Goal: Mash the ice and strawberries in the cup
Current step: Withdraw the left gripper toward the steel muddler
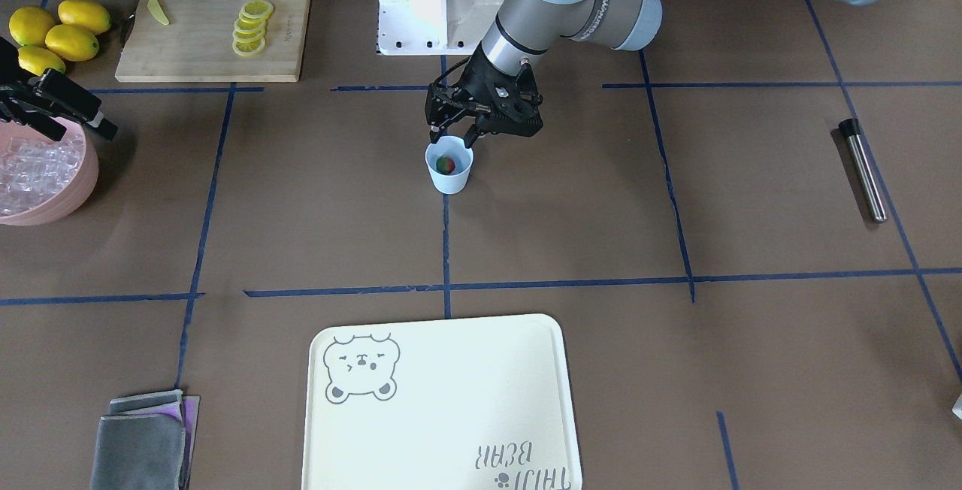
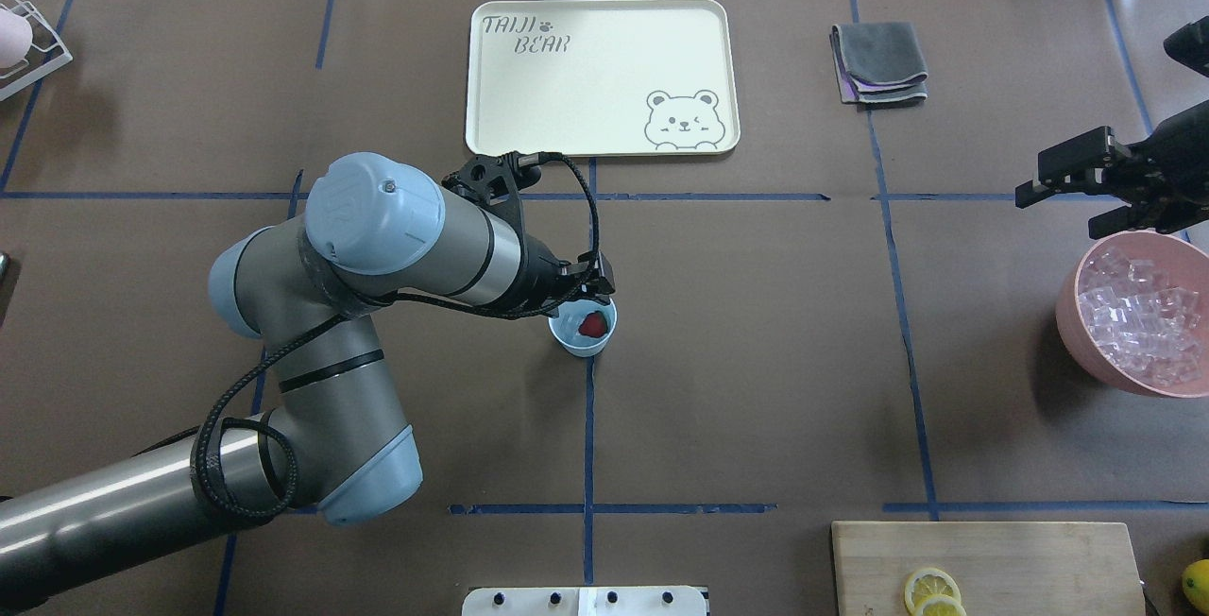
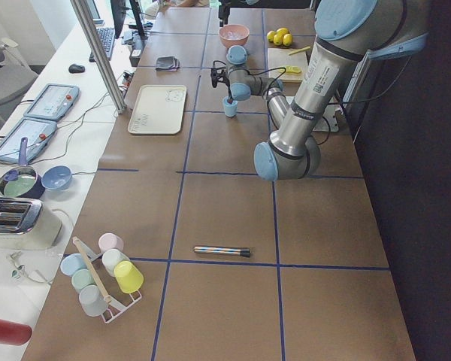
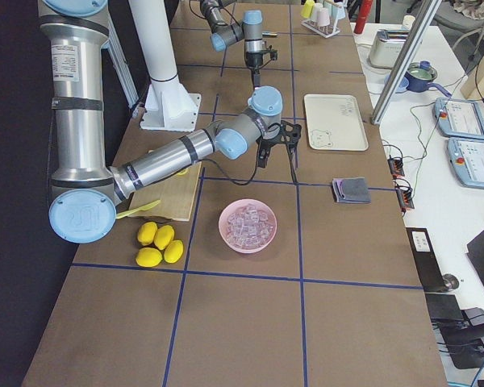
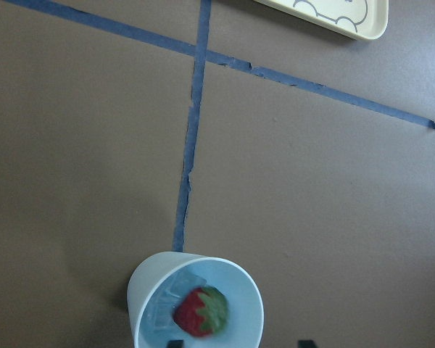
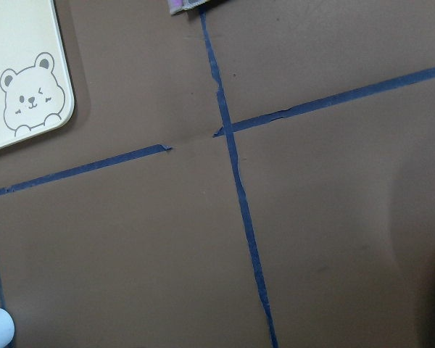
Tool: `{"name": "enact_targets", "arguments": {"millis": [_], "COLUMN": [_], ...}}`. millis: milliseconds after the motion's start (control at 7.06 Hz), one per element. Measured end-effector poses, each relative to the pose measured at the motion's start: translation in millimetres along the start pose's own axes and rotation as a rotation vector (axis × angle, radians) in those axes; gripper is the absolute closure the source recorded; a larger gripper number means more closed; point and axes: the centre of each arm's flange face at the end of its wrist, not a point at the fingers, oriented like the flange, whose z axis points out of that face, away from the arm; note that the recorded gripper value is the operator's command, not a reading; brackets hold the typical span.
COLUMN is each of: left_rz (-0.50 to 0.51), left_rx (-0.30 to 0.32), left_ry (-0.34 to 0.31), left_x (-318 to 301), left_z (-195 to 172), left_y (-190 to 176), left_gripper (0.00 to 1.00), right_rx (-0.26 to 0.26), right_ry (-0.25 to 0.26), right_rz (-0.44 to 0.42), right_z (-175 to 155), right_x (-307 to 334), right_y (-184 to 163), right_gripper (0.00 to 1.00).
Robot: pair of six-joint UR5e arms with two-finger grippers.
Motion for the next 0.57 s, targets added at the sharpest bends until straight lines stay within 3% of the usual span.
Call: {"name": "enact_targets", "arguments": {"millis": [283, 567], "left_rz": [-0.003, -0.007], "left_rx": [0.023, 0.05], "left_ry": [0.002, -0.023], "left_x": [-3.9, -56.0], "left_z": [-8.7, -44.3], "left_y": [-5.8, -20.4], "left_gripper": [0.04, 0.04], "right_rx": [0.001, 0.017], "right_ry": [-0.001, 0.006], "right_rz": [0.001, 0.006], "right_z": [-1.2, -9.7], "right_x": [0.6, 15.3], "right_y": [-0.1, -5.5], "right_gripper": [0.0, 0.0]}}
